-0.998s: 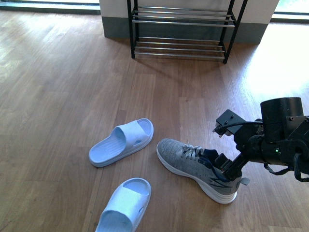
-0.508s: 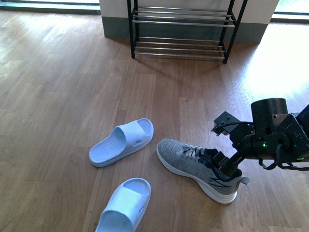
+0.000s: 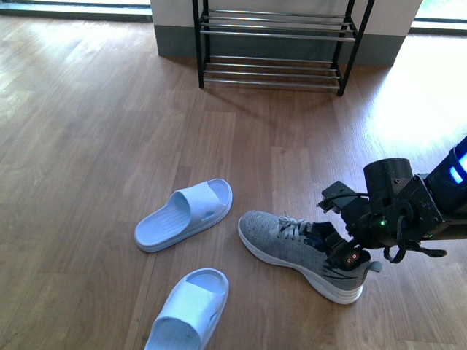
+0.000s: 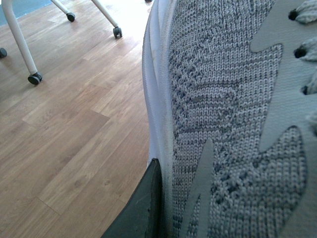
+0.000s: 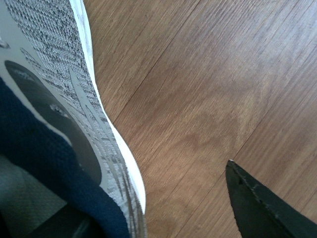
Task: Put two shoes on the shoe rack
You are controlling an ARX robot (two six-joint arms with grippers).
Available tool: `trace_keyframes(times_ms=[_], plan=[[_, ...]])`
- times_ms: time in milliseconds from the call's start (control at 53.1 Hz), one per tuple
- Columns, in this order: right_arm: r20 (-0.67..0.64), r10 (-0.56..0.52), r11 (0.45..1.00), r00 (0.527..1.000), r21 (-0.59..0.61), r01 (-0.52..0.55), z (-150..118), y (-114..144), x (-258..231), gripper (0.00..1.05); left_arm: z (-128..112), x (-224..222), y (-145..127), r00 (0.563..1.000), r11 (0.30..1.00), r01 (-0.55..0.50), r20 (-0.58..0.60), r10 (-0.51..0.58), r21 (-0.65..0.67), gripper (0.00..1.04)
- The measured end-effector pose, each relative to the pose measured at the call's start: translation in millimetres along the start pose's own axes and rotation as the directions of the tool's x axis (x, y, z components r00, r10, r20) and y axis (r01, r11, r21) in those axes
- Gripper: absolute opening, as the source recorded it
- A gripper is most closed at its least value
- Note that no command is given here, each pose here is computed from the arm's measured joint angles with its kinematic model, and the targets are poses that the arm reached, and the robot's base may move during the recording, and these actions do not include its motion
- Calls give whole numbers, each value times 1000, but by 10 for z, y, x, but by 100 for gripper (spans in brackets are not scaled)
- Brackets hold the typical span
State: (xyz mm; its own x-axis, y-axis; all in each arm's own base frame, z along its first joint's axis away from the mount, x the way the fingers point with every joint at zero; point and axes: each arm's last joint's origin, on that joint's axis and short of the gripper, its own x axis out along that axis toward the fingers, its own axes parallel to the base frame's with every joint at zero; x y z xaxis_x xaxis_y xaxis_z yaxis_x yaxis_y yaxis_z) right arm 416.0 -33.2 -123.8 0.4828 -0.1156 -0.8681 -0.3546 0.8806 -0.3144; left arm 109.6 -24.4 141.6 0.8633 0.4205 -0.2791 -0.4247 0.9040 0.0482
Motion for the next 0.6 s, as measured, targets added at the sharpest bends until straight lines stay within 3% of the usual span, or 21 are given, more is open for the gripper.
trace_keyframes(times_ms=[301,358,603], plan=[[-58,-126,986,990,102,132,-206,-311,0,6,0,0,0,1000,1000,0,0,0,1,14],[-61,-135,983,989,114,141,-250,-352,-29,1,0,0,0,1000,1000,0,0,0,0,14],[25,-201,966,979,169,194,-285,-660,-461,1,0,0,0,1000,1000,0,0,0,0,14]])
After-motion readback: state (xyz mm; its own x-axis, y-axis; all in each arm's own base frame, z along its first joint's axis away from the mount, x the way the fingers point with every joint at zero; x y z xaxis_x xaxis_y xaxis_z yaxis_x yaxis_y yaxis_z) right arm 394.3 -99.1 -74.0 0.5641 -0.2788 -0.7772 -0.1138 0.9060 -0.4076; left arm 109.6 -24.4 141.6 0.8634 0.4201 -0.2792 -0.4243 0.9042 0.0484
